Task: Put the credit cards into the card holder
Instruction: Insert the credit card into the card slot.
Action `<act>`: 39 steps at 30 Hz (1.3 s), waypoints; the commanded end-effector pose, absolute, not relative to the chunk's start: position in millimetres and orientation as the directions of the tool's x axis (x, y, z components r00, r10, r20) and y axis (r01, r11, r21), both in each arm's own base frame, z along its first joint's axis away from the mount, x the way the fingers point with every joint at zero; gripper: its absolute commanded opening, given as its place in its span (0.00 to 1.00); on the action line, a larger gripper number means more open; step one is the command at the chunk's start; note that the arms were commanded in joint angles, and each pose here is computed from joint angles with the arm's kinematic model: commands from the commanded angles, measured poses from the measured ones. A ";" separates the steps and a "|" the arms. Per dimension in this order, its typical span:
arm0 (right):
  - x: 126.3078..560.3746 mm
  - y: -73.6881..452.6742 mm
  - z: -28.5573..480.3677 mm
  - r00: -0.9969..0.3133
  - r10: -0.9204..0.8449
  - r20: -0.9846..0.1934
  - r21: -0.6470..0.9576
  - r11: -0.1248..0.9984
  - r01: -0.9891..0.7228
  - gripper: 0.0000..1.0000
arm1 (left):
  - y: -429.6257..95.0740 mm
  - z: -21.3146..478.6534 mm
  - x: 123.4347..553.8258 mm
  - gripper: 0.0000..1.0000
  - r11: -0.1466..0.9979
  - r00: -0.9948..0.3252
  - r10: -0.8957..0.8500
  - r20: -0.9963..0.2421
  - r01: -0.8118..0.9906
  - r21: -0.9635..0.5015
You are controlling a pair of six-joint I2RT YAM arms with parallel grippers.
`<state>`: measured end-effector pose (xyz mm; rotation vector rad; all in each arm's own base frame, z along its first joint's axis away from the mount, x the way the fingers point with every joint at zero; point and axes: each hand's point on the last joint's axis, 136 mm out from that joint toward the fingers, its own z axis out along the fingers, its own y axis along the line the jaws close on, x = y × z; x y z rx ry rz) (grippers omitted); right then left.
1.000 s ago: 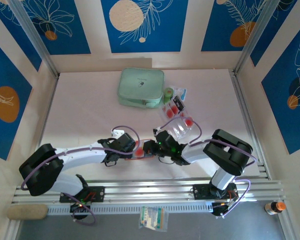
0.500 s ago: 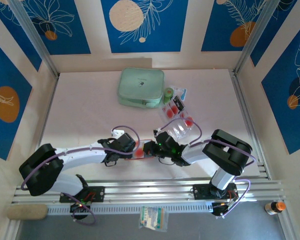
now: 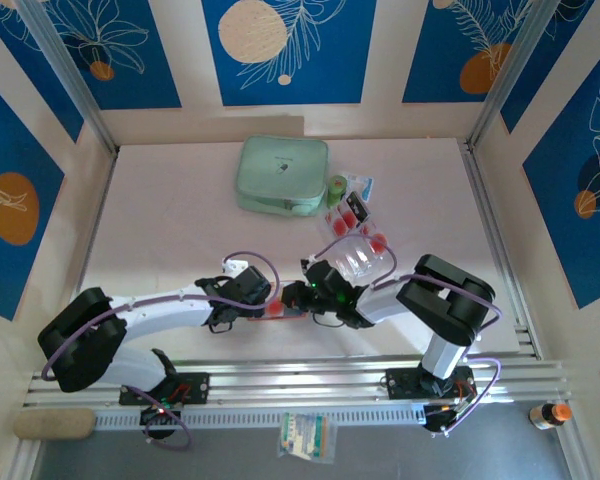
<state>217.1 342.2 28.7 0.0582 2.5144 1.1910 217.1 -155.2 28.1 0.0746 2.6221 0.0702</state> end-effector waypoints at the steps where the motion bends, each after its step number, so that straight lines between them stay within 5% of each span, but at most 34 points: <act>1: 198.9 331.8 -2.5 -0.971 0.112 -0.209 0.691 0.719 -0.066 0.00 | -149.1 31.2 215.4 1.00 0.997 -0.871 0.057 -0.488 0.025 0.071; 3: 199.0 332.6 0.1 -0.976 0.087 -0.202 0.687 0.722 -0.077 0.05 | -149.5 39.0 218.4 1.00 0.997 -0.862 0.054 -0.505 0.022 0.070; 8: 203.5 327.9 26.0 -0.974 0.021 -0.226 0.662 0.737 -0.137 0.37 | -140.7 60.9 225.1 1.00 0.997 -0.841 0.020 -0.541 -0.022 0.070; 13: 208.2 317.7 50.9 -0.960 -0.056 -0.273 0.584 0.784 -0.212 0.46 | -126.7 61.3 225.6 1.00 0.996 -0.845 -0.048 -0.532 -0.080 0.038; 26: 212.4 337.1 48.9 -0.940 -0.249 -0.234 0.453 0.827 -0.332 0.15 | -101.9 28.8 209.5 1.00 0.982 -0.888 -0.136 -0.439 -0.181 0.062; 39: 210.1 359.2 24.6 -0.931 -0.313 -0.187 0.427 0.827 -0.364 0.07 | -110.1 8.5 210.0 1.00 0.986 -0.920 -0.098 -0.380 -0.142 0.089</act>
